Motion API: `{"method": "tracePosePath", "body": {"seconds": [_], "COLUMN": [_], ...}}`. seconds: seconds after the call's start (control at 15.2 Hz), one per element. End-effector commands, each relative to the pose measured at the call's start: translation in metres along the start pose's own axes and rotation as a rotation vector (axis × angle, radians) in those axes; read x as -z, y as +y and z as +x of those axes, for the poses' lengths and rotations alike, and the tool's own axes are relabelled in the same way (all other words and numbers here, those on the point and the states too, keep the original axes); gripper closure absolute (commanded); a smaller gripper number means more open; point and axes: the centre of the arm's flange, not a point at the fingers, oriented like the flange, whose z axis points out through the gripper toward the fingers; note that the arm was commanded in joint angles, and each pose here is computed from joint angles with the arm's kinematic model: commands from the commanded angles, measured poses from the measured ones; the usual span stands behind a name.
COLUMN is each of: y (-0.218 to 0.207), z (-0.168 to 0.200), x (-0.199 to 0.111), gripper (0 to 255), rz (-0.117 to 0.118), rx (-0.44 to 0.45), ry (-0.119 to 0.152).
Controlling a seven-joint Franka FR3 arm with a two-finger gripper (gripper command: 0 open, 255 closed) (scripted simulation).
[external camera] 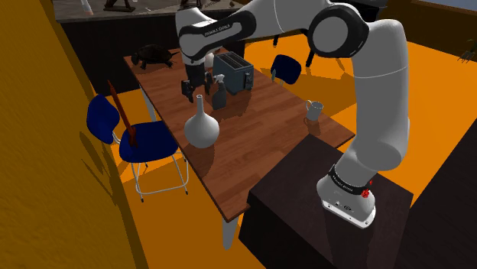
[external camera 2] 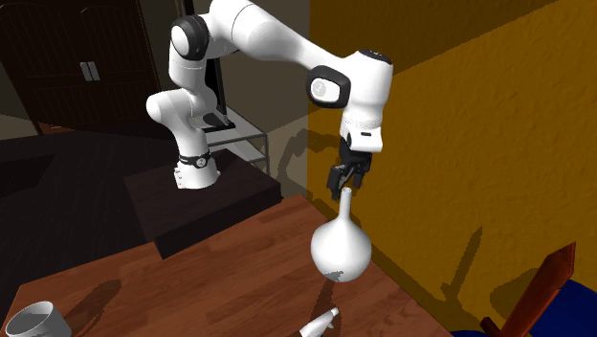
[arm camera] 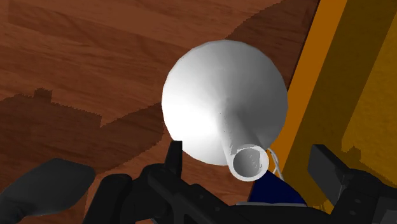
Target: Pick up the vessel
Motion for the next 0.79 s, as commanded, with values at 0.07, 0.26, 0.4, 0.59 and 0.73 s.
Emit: {"method": "tracePosePath", "body": {"seconds": [0.07, 0.26, 0.4, 0.59, 0.73], "y": [-0.0003, -0.0002, -0.0002, -0.0002, -0.0003], "z": [0.0006, 0.0006, 0.0006, 0.0006, 0.0006], "x": [-0.0076, -0.0078, -0.0078, -0.0079, -0.0079], "gripper": [0, 255, 255, 255, 255], "rz": [0.0, 0.0, 0.0, 0.0, 0.0], "rx": [0.0, 0.0, 0.0, 0.0, 0.0], "ry": [0.0, 0.0, 0.0, 0.0, 0.0]}}
